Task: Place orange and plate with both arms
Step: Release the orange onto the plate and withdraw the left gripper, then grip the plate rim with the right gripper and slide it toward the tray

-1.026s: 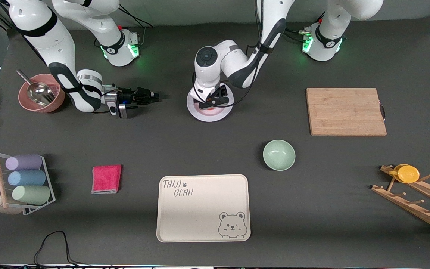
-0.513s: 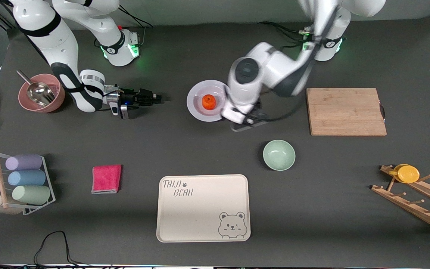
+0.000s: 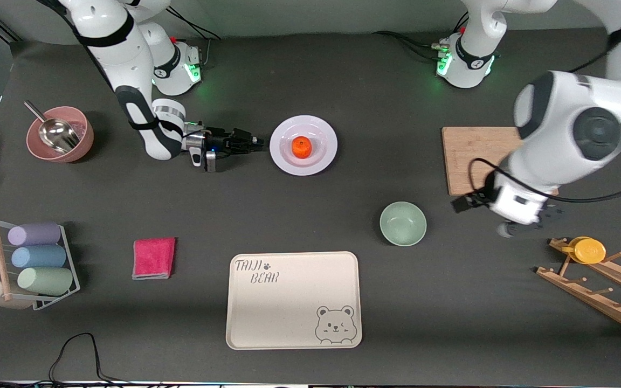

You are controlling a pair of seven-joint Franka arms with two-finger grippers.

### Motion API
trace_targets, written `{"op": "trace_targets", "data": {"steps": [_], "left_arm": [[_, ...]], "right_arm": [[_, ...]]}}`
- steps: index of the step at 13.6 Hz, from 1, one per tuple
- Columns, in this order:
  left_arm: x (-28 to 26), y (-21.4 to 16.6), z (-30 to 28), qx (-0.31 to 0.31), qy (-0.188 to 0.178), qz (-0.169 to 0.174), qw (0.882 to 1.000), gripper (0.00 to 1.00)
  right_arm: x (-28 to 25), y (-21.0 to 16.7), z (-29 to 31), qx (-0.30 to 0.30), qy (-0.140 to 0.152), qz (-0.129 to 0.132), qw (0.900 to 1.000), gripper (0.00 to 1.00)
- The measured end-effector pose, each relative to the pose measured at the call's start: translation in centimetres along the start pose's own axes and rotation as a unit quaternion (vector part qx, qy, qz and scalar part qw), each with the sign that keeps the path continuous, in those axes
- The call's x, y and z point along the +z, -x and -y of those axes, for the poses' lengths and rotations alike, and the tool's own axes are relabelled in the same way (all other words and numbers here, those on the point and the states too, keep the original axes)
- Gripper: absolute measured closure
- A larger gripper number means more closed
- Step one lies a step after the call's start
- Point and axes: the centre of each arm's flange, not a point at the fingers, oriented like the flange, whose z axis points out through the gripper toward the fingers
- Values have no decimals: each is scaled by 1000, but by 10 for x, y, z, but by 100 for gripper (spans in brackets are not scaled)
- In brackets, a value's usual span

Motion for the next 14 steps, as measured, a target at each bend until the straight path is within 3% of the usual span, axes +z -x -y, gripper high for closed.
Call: {"op": "trace_targets", "data": {"steps": [5,7,8,11,13,14], "left_arm": [[-47,-12,107,-10,-19,26,999,0],[-70,-4,123,3,-21,22,1000,0],[-76,-1,125,14,-24,18,999,0],[-81,6,118,40,-40,13,998,0],[-79,12,107,56,-56,10,997,0],[-79,13,103,60,-59,9,996,0]], "right_arm": [[18,-7,3,-8,-4,-2,1000,57],[20,-8,3,-9,-5,-2,1000,63],[22,-10,4,-10,-6,-1,1000,70],[27,-11,5,-13,-9,3,1000,74],[28,-12,4,-13,-8,3,1000,93],[28,-13,4,-13,-9,2,1000,93]]}}
